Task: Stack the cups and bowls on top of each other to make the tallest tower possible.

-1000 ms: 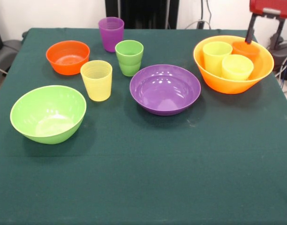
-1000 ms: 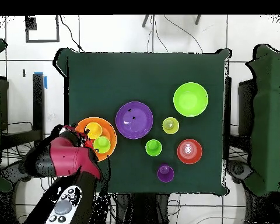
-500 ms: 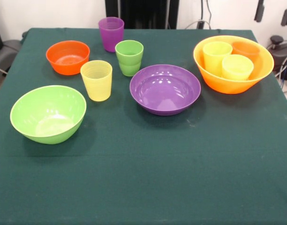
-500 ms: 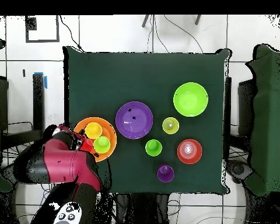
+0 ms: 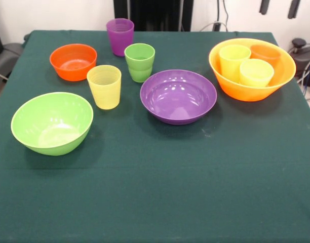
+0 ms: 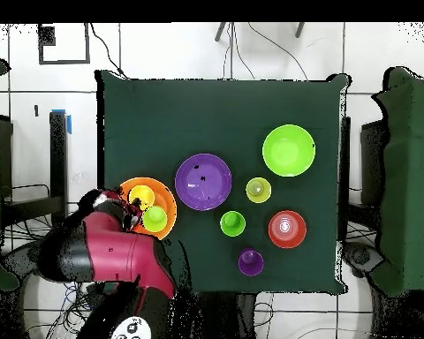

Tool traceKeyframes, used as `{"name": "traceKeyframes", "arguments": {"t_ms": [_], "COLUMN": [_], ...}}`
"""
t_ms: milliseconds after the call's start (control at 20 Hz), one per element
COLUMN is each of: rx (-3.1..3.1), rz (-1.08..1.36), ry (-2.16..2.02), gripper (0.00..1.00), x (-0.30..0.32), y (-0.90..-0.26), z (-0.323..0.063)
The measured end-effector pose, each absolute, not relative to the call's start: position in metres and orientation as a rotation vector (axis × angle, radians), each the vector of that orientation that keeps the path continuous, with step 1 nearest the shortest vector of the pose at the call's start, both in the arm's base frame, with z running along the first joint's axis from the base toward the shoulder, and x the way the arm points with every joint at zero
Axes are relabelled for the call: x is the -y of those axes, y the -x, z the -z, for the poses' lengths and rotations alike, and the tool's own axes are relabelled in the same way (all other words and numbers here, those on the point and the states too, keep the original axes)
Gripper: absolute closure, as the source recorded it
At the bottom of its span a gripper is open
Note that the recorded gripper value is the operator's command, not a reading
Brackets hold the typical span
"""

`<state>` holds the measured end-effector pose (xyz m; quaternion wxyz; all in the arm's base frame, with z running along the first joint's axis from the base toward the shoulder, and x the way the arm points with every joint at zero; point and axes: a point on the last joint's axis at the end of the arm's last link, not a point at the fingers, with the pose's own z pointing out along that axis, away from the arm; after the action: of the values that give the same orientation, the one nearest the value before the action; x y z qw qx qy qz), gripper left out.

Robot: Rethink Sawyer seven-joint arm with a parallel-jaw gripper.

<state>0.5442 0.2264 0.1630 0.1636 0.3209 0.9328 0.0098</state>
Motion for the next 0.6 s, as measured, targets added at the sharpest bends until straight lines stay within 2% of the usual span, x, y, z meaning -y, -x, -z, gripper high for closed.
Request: {"name": "traceKeyframes", "arguments": {"t_ms": [600], "rx": [-2.688], "rz": [0.006], "ry": [-0.962], "gripper": [0.00], "x": [-0.194], "y": [-0.532], "z": [-0.152]}}
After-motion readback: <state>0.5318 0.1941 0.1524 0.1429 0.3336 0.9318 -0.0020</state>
